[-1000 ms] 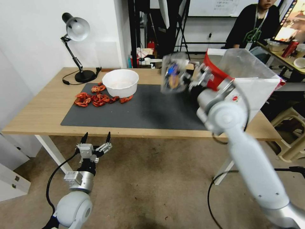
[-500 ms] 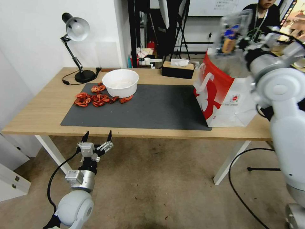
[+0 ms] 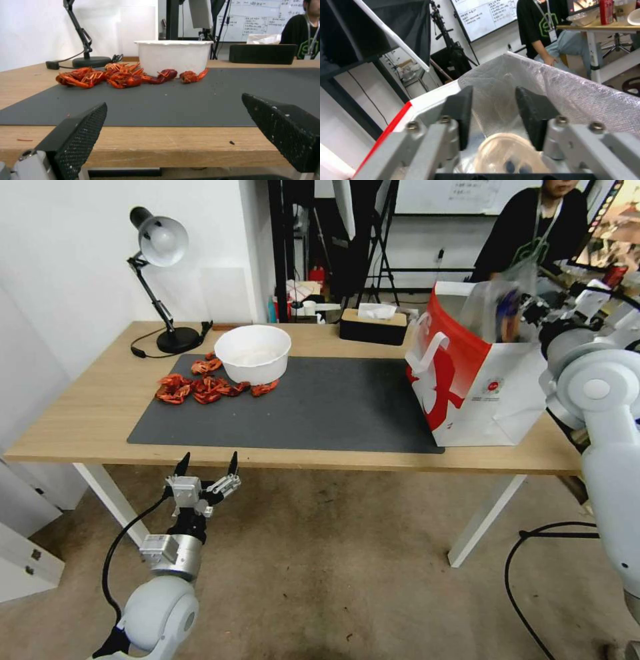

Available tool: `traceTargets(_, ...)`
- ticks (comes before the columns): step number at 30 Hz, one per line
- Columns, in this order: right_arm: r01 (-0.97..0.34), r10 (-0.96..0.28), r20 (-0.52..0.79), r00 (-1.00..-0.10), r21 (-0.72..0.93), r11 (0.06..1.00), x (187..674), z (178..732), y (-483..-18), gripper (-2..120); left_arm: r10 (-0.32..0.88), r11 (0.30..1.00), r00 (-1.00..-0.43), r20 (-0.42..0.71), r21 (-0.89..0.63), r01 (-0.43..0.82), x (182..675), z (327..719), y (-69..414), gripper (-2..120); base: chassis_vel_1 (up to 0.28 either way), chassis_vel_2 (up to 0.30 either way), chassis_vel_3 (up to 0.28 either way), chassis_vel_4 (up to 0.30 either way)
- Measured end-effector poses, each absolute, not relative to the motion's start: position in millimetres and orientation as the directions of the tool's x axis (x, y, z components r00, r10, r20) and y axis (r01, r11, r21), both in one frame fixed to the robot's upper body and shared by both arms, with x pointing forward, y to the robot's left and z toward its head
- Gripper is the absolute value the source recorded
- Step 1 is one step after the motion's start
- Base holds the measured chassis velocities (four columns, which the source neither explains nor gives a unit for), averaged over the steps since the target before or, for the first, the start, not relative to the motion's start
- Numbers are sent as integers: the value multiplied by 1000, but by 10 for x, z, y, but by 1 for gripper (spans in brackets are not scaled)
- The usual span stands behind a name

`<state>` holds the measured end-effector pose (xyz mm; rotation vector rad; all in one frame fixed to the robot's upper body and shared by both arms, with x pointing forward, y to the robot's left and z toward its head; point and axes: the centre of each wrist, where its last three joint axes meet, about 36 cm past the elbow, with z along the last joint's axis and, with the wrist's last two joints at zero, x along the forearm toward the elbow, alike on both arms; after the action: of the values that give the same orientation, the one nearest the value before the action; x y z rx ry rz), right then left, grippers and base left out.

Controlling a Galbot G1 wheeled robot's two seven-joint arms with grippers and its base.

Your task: Close the takeout container lid, then place the container into the takeout bag.

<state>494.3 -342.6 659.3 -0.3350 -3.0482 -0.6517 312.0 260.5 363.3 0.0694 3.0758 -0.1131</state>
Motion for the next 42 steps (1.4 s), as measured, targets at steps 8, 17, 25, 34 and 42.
traceTargets(8,48,112,-108,-988,470,881,4817,6681,-3370,70,36,997,-997,-67,-72,41,3117,3644,2626,100,0,0,0,0)
traceTargets(17,-316,-186,-370,-910,328,890,4399,6466,-3055,98,29,997,-998,-63,-74,33,3092,3631,2639,100,0,0,0,0)
traceTargets(25,-386,-357,-348,-867,16,922,3916,5932,-2728,100,22,996,-998,-62,-82,27,3083,3624,2626,100,0,0,0,0)
traceTargets(34,-206,-251,-299,-921,-174,963,3360,5157,-2516,100,15,995,-998,-57,-93,21,3061,3601,2592,100,0,0,0,0)
traceTargets(42,-32,-69,-248,-966,-149,988,2940,4530,-2453,100,14,995,-998,-55,-100,20,3042,3588,2561,100,0,0,0,0)
